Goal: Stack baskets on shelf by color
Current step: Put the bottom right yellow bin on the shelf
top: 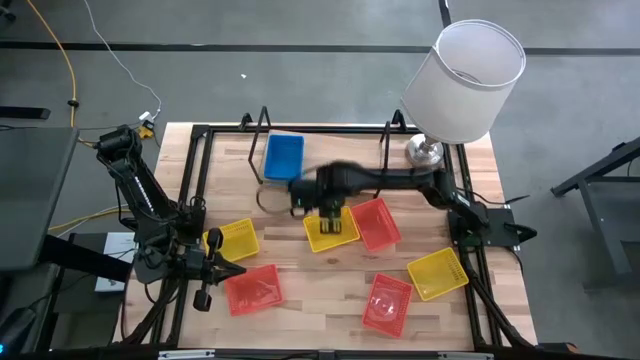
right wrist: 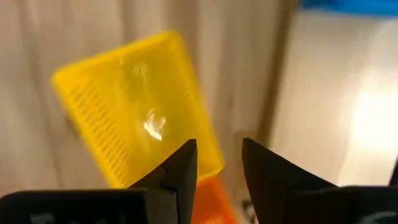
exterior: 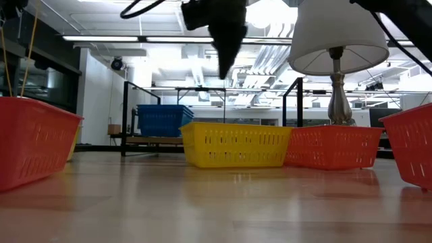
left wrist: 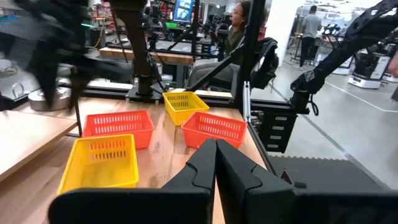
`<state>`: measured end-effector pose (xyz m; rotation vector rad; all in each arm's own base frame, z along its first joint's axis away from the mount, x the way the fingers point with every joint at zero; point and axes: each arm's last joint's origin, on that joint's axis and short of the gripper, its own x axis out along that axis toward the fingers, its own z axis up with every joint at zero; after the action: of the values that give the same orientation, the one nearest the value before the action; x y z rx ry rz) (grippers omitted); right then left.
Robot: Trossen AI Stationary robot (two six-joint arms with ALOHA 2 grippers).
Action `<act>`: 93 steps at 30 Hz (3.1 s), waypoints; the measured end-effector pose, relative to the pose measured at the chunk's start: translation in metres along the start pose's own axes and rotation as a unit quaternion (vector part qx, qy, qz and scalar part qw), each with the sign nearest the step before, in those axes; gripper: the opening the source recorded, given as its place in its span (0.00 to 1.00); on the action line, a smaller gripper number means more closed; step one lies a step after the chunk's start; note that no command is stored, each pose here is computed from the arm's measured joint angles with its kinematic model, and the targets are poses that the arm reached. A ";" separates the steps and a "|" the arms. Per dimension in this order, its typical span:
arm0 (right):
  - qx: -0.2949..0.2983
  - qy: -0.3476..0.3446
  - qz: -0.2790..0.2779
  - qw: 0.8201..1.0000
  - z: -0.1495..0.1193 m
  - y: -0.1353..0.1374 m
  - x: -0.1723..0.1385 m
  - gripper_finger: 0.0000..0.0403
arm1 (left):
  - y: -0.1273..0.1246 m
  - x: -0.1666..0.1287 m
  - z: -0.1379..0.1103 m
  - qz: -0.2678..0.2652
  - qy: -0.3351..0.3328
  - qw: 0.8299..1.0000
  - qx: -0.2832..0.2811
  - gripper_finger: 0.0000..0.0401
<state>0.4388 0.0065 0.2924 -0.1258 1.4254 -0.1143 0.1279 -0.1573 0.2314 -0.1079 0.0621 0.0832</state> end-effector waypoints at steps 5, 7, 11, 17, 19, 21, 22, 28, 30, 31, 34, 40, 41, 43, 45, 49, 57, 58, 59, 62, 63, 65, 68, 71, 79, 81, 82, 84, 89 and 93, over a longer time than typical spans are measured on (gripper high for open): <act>-0.030 0.034 -0.028 0.999 -0.010 0.047 -0.001 0.28 | 0.000 0.000 0.000 0.001 0.000 1.000 0.000 0.00; -0.042 0.032 -0.051 0.997 -0.016 0.062 -0.004 0.28 | 0.000 0.000 0.000 0.001 0.000 1.000 -0.001 0.00; -0.024 0.021 -0.099 0.995 -0.043 0.075 -0.024 0.28 | 0.000 0.000 0.000 0.001 0.000 1.000 -0.001 0.00; 0.102 -0.077 -0.089 0.988 -0.103 0.072 -0.049 0.28 | 0.001 0.001 0.000 0.005 0.000 1.000 0.001 0.00; 0.148 -0.123 -0.055 0.980 -0.124 0.073 -0.053 0.28 | 0.002 0.003 0.000 0.010 -0.001 1.000 0.000 0.00; 0.195 -0.142 -0.004 0.970 -0.145 0.075 -0.053 0.28 | 0.003 0.005 0.000 0.015 -0.001 1.000 0.000 0.00; 0.218 -0.140 0.026 0.966 -0.155 0.076 -0.052 0.28 | 0.004 0.006 0.001 0.019 -0.001 1.000 0.000 0.00; 0.313 -0.039 0.172 0.933 -0.209 0.091 -0.043 0.28 | 0.009 0.012 0.001 0.037 -0.002 0.999 0.002 0.00; 0.351 0.001 0.186 0.918 -0.225 0.099 -0.039 0.28 | 0.010 0.013 0.001 0.040 -0.002 0.999 0.002 0.00; 0.369 0.022 0.189 0.910 -0.232 0.103 -0.037 0.28 | 0.011 0.014 0.001 0.041 -0.001 0.999 0.001 0.00; 0.407 0.071 0.186 0.891 -0.249 0.118 -0.029 0.28 | 0.011 0.016 0.001 0.034 0.001 0.999 0.000 0.00; 0.469 0.148 0.120 0.862 -0.280 0.135 -0.009 0.28 | 0.013 0.018 0.002 0.029 0.003 1.000 -0.001 0.00; 0.480 0.165 0.102 0.855 -0.285 0.136 -0.006 0.28 | 0.013 0.019 0.002 0.029 0.003 1.000 -0.001 0.00; 0.498 0.194 0.061 0.843 -0.296 0.135 -0.001 0.28 | 0.013 0.019 0.002 0.029 0.003 1.000 -0.001 0.00; 0.517 0.215 0.024 0.828 -0.305 0.133 0.003 0.28 | 0.013 0.019 0.002 0.029 0.003 1.000 0.000 0.00; 0.537 0.229 -0.019 0.812 -0.315 0.131 0.013 0.28 | 0.013 0.019 0.002 0.029 0.003 1.000 0.000 0.00; 0.545 0.239 -0.041 0.803 -0.329 0.128 0.044 0.28 | 0.013 0.019 0.002 0.029 0.003 1.000 -0.001 0.00; 0.545 0.240 -0.047 0.802 -0.332 0.127 0.048 0.28 | 0.013 0.019 0.002 0.029 0.003 1.000 -0.001 0.00; 0.545 0.241 -0.050 0.802 -0.334 0.126 0.052 0.28 | 0.013 0.019 0.002 0.029 0.003 1.000 -0.001 0.00; 0.550 0.242 -0.056 0.798 -0.338 0.125 0.060 0.28 | 0.013 0.019 0.001 0.029 0.003 1.000 -0.001 0.00; 0.555 0.240 -0.056 0.795 -0.338 0.125 0.061 0.28 | 0.013 0.019 0.002 0.029 0.003 1.000 -0.001 0.00; 0.557 0.236 -0.054 0.795 -0.338 0.125 0.061 0.28 | 0.013 0.019 0.002 0.029 0.003 1.000 -0.001 0.00; 0.556 0.234 -0.056 0.796 -0.338 0.125 0.061 0.28 | 0.013 0.019 0.002 0.029 0.003 1.000 -0.001 0.00; 0.555 0.235 -0.056 0.796 -0.338 0.125 0.061 0.25 | 0.013 0.019 0.002 0.029 0.003 1.000 -0.001 0.00; 0.542 0.240 -0.048 0.804 -0.337 0.126 0.057 0.04 | 0.013 0.019 0.002 0.029 0.003 1.000 -0.001 0.00; 0.532 0.232 -0.045 0.813 -0.332 0.127 0.049 0.03 | 0.013 0.019 0.002 0.029 0.003 1.000 -0.001 0.00; 0.526 0.221 -0.048 0.820 -0.329 0.127 0.042 0.02 | 0.013 0.019 0.002 0.029 0.003 1.000 -0.001 0.00; 0.521 0.201 -0.064 0.827 -0.323 0.125 0.024 0.01 | 0.013 0.019 0.002 0.029 0.003 1.000 0.000 0.00; 0.519 0.136 -0.089 0.839 -0.308 0.117 -0.035 0.01 | 0.013 0.019 0.002 0.029 0.003 1.000 0.000 0.00; 0.488 -0.022 -0.034 0.872 -0.288 0.111 -0.075 0.00 | 0.013 0.019 0.001 0.029 0.003 1.000 0.000 0.00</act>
<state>0.1432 0.1226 0.3077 0.6565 1.1721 -0.8661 0.1455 -0.1430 0.2303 -0.1067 0.0715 0.1416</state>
